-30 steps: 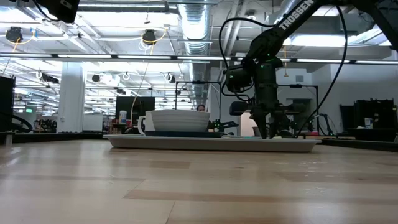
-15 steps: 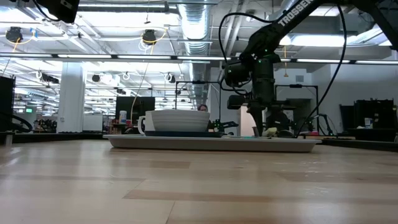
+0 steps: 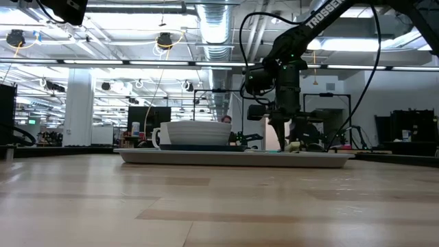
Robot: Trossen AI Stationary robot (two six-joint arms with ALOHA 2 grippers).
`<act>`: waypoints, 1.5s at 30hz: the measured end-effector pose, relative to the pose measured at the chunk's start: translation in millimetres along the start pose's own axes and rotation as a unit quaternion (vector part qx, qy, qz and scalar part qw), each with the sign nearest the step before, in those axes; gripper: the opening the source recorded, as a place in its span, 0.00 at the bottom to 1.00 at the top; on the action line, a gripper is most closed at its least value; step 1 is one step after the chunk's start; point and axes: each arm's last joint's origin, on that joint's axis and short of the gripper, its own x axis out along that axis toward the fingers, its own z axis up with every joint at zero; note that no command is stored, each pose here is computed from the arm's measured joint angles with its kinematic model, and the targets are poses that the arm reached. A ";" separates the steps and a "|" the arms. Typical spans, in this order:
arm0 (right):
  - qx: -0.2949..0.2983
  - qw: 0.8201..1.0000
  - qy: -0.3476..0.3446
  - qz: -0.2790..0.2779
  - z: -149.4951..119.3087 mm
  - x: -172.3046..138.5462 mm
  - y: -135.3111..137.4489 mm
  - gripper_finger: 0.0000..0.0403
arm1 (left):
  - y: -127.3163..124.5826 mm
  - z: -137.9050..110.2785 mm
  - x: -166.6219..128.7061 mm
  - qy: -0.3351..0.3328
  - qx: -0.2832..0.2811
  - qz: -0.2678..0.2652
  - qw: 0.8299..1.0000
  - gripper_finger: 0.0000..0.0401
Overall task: Set up tray
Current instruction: Put the yellow knife to the right of the blue spoon on the black napkin, then return to Home Position
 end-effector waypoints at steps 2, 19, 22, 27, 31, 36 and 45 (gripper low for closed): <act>0.000 1.000 0.000 -0.001 0.1 0.0 -0.2 0.16 | 0.0 0.0 -0.1 0.000 0.000 0.000 1.000 0.48; -0.046 0.998 0.033 -0.016 0.1 -10.0 -3.2 0.32 | 0.0 -0.9 0.0 0.004 0.000 0.000 1.000 0.48; -0.073 0.996 0.037 -0.042 -3.6 -31.7 -1.1 0.32 | 0.0 -0.9 0.0 0.005 0.000 0.000 1.000 0.48; -0.171 0.983 -0.043 -0.051 -31.2 -91.1 13.1 0.32 | 4.5 -5.9 1.0 0.019 -0.004 0.076 0.997 0.48; -0.275 0.957 -0.093 -0.017 -73.3 -133.5 20.0 0.32 | 10.4 -17.3 4.5 0.002 -0.007 0.175 0.985 0.48; -0.440 0.891 -0.109 0.029 -129.5 -162.8 16.0 0.32 | 13.3 -41.9 7.7 -0.049 -0.025 0.223 0.973 0.48; -0.568 0.802 -0.145 0.113 -226.7 -185.3 5.2 0.32 | 14.7 -73.6 2.2 -0.072 -0.093 0.248 0.961 0.48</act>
